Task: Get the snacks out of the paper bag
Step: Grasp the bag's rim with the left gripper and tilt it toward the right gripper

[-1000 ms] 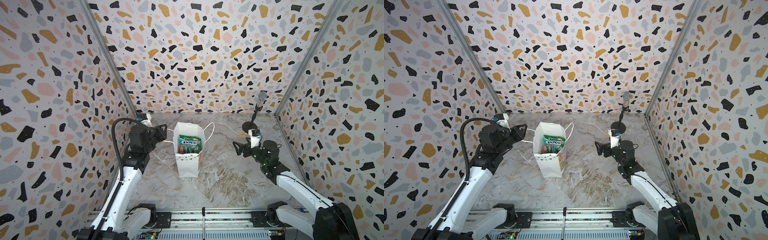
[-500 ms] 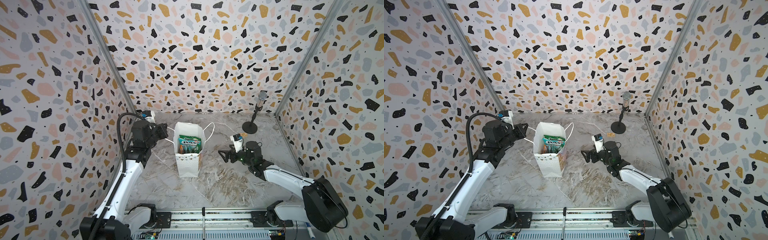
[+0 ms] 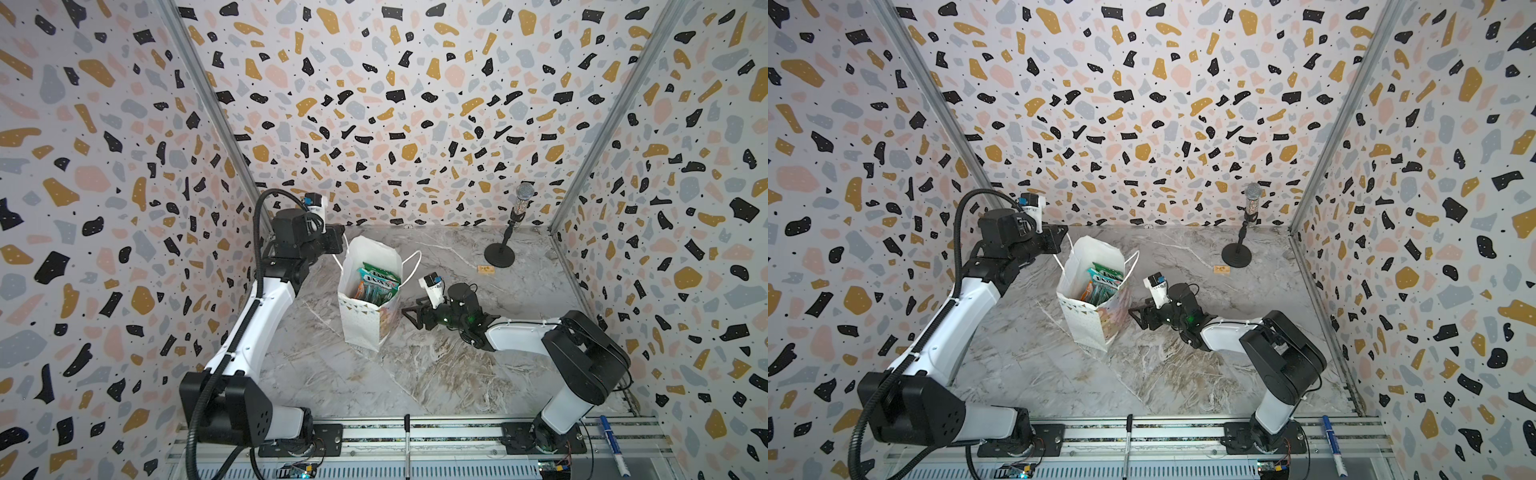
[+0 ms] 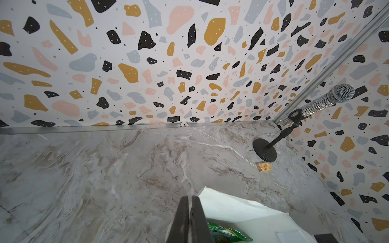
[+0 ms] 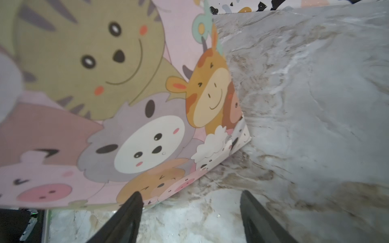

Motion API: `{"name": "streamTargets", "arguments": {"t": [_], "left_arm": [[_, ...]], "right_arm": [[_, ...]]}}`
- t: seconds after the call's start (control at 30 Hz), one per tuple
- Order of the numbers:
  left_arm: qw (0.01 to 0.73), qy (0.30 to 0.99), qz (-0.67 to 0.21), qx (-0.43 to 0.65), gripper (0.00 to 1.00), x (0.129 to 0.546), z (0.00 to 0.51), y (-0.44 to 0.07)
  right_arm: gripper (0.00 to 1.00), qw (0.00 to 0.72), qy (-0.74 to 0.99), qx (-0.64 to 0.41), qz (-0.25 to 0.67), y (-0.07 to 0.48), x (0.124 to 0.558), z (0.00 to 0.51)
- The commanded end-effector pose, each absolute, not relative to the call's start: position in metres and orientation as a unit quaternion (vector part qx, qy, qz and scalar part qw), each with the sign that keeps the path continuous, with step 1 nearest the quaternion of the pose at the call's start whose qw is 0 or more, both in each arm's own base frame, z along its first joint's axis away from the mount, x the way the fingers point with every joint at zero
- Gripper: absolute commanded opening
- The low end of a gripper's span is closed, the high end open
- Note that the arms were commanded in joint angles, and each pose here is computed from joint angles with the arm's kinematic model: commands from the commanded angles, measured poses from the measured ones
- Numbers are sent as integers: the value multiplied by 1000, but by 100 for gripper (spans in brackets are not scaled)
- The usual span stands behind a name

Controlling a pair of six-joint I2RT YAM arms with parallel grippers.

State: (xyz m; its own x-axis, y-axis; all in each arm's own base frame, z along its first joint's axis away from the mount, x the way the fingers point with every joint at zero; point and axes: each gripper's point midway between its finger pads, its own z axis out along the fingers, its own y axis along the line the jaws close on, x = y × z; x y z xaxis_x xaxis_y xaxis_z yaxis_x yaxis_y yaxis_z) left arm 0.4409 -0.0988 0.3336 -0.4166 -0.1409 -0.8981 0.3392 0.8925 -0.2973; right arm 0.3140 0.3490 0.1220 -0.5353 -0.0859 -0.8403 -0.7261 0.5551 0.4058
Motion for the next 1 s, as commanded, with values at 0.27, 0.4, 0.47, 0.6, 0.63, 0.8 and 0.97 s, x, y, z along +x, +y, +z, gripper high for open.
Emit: {"name": "streamTargets", "arguments": {"t": [0.27, 0.4, 0.47, 0.6, 0.63, 0.8, 0.97], "left_arm": [[596, 763, -217, 122, 0, 488, 393, -109], [593, 760, -227, 138, 0, 499, 400, -115], [599, 754, -231, 138, 0, 503, 409, -117], [604, 744, -245, 148, 0, 506, 424, -123], [604, 743, -246, 152, 0, 505, 427, -125], [601, 735, -262, 173, 0, 499, 433, -135], [595, 741, -254, 182, 0, 480, 420, -147]], "right_arm": [[61, 423, 749, -235, 452, 407, 354, 132], [57, 424, 753, -217, 453, 418, 373, 123], [54, 424, 752, -212, 458, 428, 382, 120], [53, 427, 754, -200, 458, 441, 403, 114], [53, 427, 754, -196, 459, 445, 409, 113], [53, 418, 755, -185, 470, 463, 432, 105], [52, 406, 766, -180, 465, 462, 435, 90]]}}
